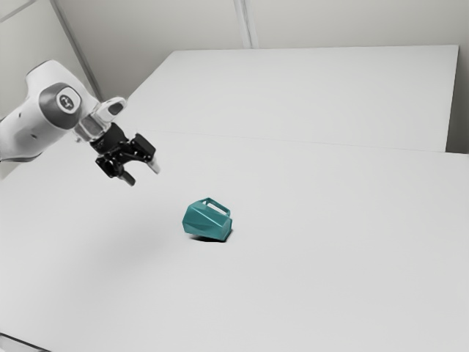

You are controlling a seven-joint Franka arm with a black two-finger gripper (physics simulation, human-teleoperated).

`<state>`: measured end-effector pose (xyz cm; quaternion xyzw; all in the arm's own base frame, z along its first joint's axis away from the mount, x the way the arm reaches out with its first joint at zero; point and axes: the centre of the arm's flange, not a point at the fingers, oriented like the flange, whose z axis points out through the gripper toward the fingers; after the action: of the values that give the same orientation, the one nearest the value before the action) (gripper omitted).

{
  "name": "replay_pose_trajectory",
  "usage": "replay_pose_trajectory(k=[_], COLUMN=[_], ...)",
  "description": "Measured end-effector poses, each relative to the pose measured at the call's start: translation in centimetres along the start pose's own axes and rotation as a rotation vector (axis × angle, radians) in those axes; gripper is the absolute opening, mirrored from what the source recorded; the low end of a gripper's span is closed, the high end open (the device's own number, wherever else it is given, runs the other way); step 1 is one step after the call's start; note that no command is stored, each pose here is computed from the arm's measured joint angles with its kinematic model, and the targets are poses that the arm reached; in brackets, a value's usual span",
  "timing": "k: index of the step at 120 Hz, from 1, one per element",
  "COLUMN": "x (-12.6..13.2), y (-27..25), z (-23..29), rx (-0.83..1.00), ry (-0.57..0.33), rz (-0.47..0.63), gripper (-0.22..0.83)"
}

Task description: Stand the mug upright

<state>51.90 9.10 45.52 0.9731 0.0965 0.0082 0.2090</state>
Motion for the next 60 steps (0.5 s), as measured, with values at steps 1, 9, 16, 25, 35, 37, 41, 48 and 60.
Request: replay_pose_trajectory(k=[1, 9, 16, 25, 35, 37, 41, 48, 60], x=[0.0, -0.2, -0.3, -0.4, -0.7, -0.7, -0.8, -0.9, -0.5], y=[-0.1, -0.4, -1.0, -2.0, -3.5, -3.7, -4.2, -5.0, -6.7], z=[0.1, 1.2, 2.1, 2.9, 3.9, 4.0, 4.1, 4.5, 5.7], rx=[-0.004, -0.039, -0.073, -0.115, -0.162, -0.168, -0.182, -0.209, -0.252], ry=[0.0, -0.002, -0.002, 0.003, 0.008, 0.011, 0.017, 0.026, 0.044], rz=[-0.001, -0.011, -0.023, -0.038, -0.057, -0.057, -0.057, -0.059, -0.061], gripper=[0.6, 0.6, 0.6, 0.6, 0.6, 0.6, 0.6, 0.6, 0.6])
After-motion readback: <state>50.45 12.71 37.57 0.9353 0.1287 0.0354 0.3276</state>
